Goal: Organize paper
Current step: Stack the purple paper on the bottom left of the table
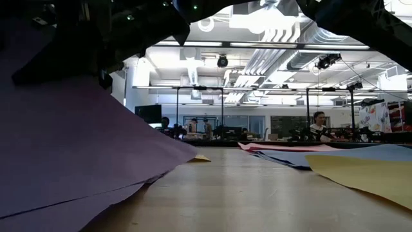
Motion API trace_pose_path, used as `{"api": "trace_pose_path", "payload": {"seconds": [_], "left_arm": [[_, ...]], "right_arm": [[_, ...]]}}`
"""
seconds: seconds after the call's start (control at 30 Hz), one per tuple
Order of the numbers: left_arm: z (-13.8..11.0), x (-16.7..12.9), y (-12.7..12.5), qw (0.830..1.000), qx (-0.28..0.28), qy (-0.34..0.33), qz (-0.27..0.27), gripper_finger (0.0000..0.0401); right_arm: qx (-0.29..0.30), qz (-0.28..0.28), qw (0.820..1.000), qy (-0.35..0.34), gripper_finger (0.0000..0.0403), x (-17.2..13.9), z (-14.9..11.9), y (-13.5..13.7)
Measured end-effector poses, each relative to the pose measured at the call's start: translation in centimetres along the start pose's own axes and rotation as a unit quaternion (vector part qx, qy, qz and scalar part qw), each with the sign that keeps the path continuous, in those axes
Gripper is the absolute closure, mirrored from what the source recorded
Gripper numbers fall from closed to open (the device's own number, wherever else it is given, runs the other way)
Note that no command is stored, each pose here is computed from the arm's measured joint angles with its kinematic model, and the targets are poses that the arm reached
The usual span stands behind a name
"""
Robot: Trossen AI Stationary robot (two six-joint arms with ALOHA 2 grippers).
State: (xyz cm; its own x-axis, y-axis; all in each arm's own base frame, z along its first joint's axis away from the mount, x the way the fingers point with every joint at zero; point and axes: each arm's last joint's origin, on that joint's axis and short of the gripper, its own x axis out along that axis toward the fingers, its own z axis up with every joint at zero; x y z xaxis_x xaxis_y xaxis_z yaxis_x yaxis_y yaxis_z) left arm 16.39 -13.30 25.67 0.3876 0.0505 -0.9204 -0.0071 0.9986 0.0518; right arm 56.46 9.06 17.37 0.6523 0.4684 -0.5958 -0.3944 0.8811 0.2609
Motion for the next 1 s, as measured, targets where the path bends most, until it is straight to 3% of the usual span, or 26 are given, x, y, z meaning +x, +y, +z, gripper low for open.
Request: {"api": "trace_pose_path", "payload": {"seconds": [0.07, 0.17, 0.4, 0.57, 0.73, 0.8, 1.0], "left_arm": [[-0.1, 0.0, 0.0, 1.0, -0.022, 0.008, -0.005, 0.0389], [-0.6, -0.1, -0.2, 0.998, -0.065, 0.019, 0.0, 0.0398], [-3.9, 0.9, -0.9, 0.978, -0.188, 0.089, 0.01, 0.0401], [-6.1, 1.4, -2.0, 0.96, -0.249, 0.127, 0.003, 0.0401], [-7.5, 1.6, -2.6, 0.936, -0.326, 0.129, 0.016, 0.0401], [-8.1, 2.0, -2.8, 0.925, -0.358, 0.129, 0.013, 0.0401], [-9.0, 3.5, -4.2, 0.889, -0.446, 0.094, -0.054, 0.0401]], "right_arm": [[0.013, -0.029, 1.0, -0.001, 0.04, 0.0, 0.0, -0.1], [0.034, -0.056, 0.998, -0.004, 0.038, 0.0, 0.0, -0.2], [0.114, -0.088, 0.99, 0.004, 0.0267, -1.9, 0.8, -0.6], [0.156, -0.112, 0.98, 0.056, 0.0205, -3.1, 0.3, -0.4], [0.201, -0.111, 0.969, 0.09, 0.0203, -3.2, -0.1, 1.4], [0.249, -0.119, 0.954, 0.115, 0.0211, -3.4, -0.4, 2.3], [0.325, -0.142, 0.918, 0.177, 0.0241, -4.7, -1.0, 5.5]]}}
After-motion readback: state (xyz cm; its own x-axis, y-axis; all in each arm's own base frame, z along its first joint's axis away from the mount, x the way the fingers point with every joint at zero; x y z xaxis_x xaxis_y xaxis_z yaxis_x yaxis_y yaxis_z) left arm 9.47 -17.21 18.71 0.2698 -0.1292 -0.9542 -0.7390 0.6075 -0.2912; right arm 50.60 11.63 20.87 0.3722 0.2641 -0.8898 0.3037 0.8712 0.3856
